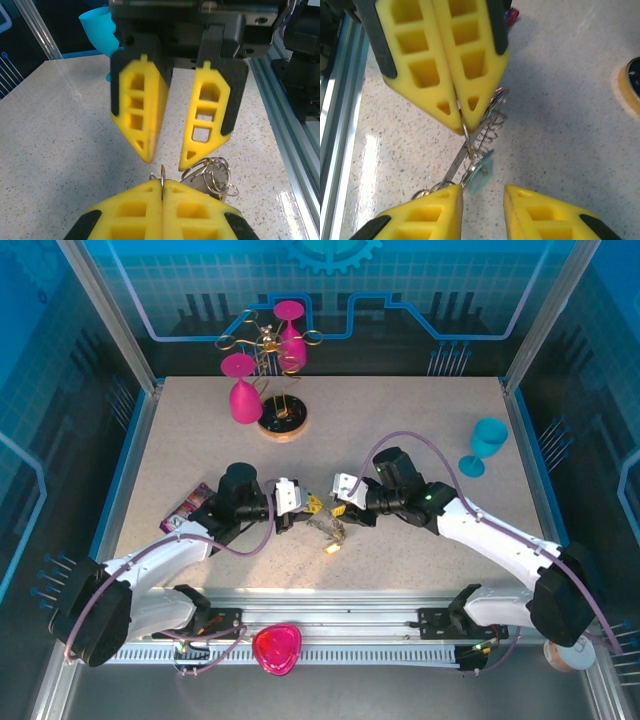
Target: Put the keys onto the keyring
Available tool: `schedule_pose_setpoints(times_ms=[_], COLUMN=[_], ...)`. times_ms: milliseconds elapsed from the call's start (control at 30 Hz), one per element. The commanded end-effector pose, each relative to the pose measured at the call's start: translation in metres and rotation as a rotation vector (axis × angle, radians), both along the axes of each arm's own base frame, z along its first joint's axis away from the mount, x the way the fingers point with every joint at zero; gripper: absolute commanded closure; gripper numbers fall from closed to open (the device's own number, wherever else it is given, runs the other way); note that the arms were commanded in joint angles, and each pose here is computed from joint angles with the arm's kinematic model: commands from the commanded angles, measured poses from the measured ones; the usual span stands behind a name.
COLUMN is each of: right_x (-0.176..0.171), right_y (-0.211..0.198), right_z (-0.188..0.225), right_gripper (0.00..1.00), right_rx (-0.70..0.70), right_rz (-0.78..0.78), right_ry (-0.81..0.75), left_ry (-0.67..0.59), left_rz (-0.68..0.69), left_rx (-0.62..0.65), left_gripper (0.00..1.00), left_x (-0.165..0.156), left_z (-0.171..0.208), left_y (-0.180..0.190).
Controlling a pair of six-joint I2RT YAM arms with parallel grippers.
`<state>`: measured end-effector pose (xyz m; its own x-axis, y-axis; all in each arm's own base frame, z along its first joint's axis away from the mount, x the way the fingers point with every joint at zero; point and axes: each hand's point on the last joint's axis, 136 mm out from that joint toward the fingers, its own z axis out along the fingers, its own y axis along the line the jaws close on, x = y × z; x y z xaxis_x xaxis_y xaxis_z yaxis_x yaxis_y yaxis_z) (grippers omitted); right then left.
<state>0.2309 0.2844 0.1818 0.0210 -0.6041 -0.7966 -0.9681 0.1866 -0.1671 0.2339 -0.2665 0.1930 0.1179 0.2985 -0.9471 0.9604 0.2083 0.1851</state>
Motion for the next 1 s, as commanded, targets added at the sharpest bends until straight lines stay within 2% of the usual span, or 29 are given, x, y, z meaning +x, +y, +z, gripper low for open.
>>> schedule_pose_setpoints(times_ms=[0, 200, 400, 500, 600, 767, 833, 967], right_x=[0.000, -0.004, -0.002, -0.002, -0.002, -0.004, -0.009, -0.014], right_y=[0.004, 0.011, 0.016, 0.019, 0.020, 0.020, 0.021, 0.023], right_z=[0.012, 0.014, 0.017, 0.017, 0.017, 0.029, 0.030, 0.028], right_gripper=[0.71, 0.71, 0.77, 0.84, 0.99, 1.00, 1.00, 1.00], right_rx=[0.068, 0.102, 0.127, 0.134, 0.135, 0.115, 0.081, -0.013], right_rz=[0.017, 0.059, 0.075, 0.083, 0.089, 0.100, 0.118, 0.147], right_ry=[-0.023, -0.012, -0.015, -0.008, -0.002, -0.015, -0.013, -0.018], left_ry=[-0.031, -0.026, -0.019, -0.018, -0.018, -0.011, -0.010, -0.011], left_rz=[-0.041, -0.050, -0.058, -0.061, -0.056, -0.039, -0.031, -0.034], left_rx=[-0.061, -0.080, -0.083, -0.090, -0.095, -0.049, -0.024, 0.025], left_gripper=[1.00, 1.00, 1.00, 1.00, 1.00, 1.00, 0.88, 0.82], left_x=[-0.007, -0.008, -0.009, -0.009, -0.008, -0.005, -0.004, -0.003], left_z=[0.016, 0.020, 0.019, 0.020, 0.021, 0.013, 0.009, 0.005], left_y=[-0.003, -0.004, -0.005, -0.005, -0.005, -0.003, -0.002, -0.001])
